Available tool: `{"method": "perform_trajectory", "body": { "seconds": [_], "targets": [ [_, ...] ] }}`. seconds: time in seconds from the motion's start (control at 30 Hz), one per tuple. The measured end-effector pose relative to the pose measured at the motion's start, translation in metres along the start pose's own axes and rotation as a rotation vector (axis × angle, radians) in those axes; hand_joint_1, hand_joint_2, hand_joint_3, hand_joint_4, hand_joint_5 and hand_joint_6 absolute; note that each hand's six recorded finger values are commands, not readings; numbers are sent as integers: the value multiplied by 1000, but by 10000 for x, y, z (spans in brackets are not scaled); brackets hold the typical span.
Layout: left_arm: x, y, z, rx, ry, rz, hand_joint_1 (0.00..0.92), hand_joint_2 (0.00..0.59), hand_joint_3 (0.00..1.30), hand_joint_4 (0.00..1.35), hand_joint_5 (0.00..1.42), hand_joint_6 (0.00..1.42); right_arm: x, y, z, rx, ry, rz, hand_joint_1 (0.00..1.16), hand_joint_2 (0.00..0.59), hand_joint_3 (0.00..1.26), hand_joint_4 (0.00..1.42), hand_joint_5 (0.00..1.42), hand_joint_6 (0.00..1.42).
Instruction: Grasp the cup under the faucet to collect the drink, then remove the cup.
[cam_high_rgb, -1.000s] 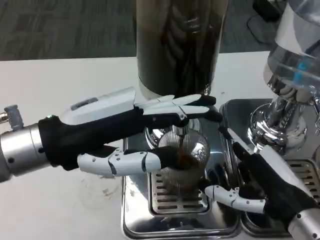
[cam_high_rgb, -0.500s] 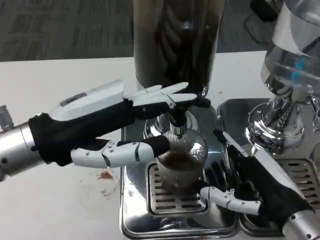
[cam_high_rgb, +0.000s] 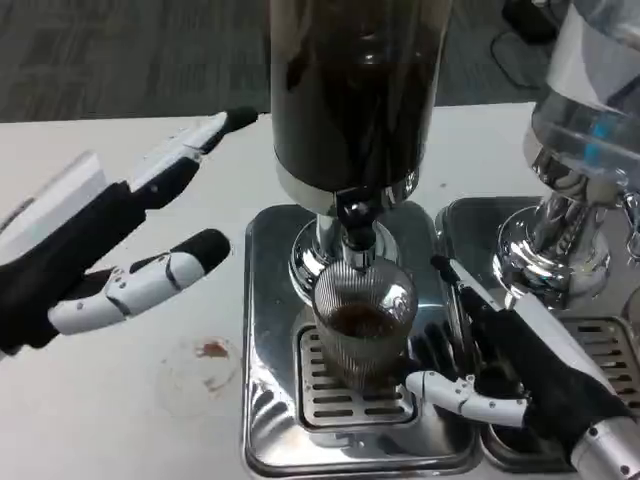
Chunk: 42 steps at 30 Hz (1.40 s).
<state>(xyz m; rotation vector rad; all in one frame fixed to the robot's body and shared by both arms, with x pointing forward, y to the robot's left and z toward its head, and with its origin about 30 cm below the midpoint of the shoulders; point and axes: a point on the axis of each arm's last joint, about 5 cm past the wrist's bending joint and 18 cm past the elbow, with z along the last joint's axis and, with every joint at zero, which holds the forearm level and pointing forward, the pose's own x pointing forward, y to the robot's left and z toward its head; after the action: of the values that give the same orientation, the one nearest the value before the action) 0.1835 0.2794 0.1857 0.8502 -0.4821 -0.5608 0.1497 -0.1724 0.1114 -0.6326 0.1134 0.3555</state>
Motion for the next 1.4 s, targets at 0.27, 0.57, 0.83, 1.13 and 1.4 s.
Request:
{"method": "perform_trajectory", "body": {
  "seconds": [0.27,0.57,0.83,1.13,1.4],
  "targets": [
    [-315,-202,-41,28,129,107,0,246,0,0,0,0,2,2,7,-7,-11,12,602,194,0,0,0,27],
    [-554,-375,-143,20,290,61,0,233,0,0,0,0,11,27,21,-5,-19,26,603,194,0,0,0,31],
    [-591,-463,-190,-24,337,47,0,237,0,0,0,0,86,41,36,-6,-30,38,603,194,0,0,0,32],
    [-645,-482,-228,3,369,57,0,241,0,0,0,0,192,119,40,22,-51,47,598,189,0,0,0,33],
    [-691,-418,-246,20,392,33,0,239,0,0,0,0,273,267,65,75,-69,26,600,187,0,0,0,34]
  ]
}}
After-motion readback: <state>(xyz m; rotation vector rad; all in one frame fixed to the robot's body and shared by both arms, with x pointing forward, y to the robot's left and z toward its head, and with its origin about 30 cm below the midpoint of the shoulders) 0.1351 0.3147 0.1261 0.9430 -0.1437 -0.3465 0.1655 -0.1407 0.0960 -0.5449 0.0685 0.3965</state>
